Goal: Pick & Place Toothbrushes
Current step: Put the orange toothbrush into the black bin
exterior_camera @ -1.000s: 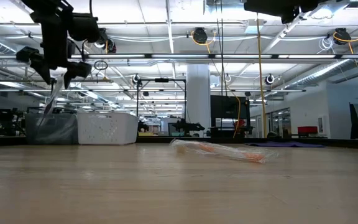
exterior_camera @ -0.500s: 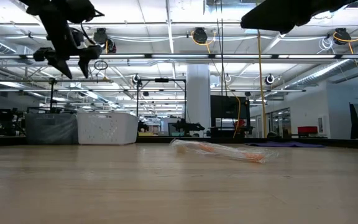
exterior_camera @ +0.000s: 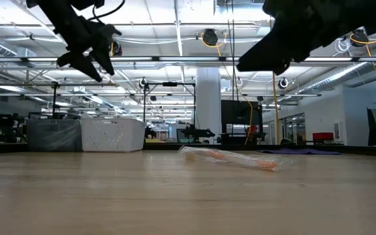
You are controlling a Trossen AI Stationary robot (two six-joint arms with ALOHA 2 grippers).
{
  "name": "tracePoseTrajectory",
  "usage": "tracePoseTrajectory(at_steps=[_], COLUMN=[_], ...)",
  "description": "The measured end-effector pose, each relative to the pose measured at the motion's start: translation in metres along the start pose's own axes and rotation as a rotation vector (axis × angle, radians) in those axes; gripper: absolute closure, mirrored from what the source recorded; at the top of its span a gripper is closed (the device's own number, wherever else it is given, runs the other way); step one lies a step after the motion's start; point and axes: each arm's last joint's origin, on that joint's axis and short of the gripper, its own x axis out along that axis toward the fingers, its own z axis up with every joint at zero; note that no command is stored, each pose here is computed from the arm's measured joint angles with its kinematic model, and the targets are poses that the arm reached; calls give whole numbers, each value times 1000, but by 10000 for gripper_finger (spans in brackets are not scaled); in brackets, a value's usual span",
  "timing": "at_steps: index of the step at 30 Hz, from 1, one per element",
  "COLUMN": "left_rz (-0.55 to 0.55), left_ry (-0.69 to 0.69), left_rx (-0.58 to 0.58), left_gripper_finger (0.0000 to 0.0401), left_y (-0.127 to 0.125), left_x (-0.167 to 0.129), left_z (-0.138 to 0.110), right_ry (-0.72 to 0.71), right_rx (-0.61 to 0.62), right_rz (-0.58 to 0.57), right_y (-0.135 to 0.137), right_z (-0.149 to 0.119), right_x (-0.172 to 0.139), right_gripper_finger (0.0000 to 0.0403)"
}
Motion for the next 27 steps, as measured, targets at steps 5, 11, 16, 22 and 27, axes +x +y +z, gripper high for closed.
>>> tracePoseTrajectory(at_steps=[5,11,16,22,27], left_rz=[-100,-162,-188,-222,-235], left_ry=[31,25,-5,-34,-60], left_rx=[74,141,169,187,208], left_gripper_finger=[157,157,158,157,158], left_y=[-24,-49,-65,-77,-84], left_x=[-7,-20,-32,-46,-53], left_z=[-14,-34,-50,-65,-76], right_ry=[36,136,224,262,276], right_rx=[89,77,133,179,211], right_rz=[72,60,36,22,67], right_y=[-7,-2,1,2,5], right_z=[-5,-26,-47,-62,-73], right_x=[14,28,41,53,63], right_gripper_finger=[284,284,284,284,284])
